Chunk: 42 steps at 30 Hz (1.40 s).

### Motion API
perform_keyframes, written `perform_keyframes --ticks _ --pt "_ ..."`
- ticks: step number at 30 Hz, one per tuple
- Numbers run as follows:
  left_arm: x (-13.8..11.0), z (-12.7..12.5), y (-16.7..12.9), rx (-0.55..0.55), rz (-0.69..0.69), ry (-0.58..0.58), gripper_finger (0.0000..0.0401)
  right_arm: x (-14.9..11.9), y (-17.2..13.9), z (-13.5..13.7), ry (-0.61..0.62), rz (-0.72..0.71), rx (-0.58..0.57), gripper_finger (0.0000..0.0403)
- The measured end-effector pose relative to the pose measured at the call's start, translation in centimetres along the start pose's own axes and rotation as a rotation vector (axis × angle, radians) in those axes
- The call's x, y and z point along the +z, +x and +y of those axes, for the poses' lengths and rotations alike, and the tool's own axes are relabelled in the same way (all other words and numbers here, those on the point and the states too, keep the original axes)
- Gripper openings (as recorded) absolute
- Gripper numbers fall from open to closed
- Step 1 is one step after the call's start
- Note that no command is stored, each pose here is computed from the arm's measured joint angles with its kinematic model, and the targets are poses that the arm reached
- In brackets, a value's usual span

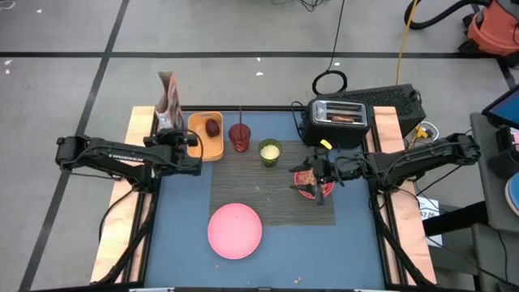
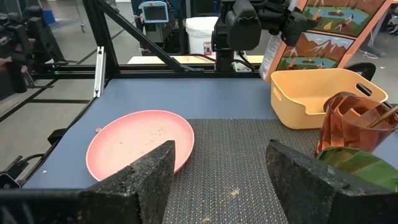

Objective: Arrange a breakfast setting
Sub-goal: Pour the cereal from the cereal box into the pink bowl

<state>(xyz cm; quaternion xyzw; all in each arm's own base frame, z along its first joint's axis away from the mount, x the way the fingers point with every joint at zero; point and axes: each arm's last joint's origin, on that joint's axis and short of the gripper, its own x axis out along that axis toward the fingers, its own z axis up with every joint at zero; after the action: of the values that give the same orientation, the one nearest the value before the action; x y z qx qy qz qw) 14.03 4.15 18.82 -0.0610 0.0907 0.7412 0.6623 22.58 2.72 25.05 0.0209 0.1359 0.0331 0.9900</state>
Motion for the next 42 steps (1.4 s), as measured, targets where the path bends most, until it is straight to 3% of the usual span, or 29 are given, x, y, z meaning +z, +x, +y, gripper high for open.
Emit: perform_keyframes --ticks 3,14,19,30,42 --pt "-0.1 0.0 0.1 0.006 0.02 -0.006 0.0102 0.0 0.0 0.0 0.0 0.0 0.0 0.0242" --pt "-0.4 0.2 0.9 0.076 0.183 -0.028 0.0231 0.0 0.0 0.0 0.0 0.0 0.0 0.0242" --pt "-0.5 0.3 1.0 0.089 0.222 -0.027 0.0269 0.0 0.0 0.0 0.0 0.0 0.0 0.0242" --pt "-0.5 0.2 0.9 0.073 0.242 0.043 0.0278 0.0 0.0 0.0 0.0 0.0 0.0 0.0242" --pt "-0.5 0.2 0.9 0.074 0.241 0.039 0.0279 0.0 0.0 0.0 0.0 0.001 0.0 0.0242"
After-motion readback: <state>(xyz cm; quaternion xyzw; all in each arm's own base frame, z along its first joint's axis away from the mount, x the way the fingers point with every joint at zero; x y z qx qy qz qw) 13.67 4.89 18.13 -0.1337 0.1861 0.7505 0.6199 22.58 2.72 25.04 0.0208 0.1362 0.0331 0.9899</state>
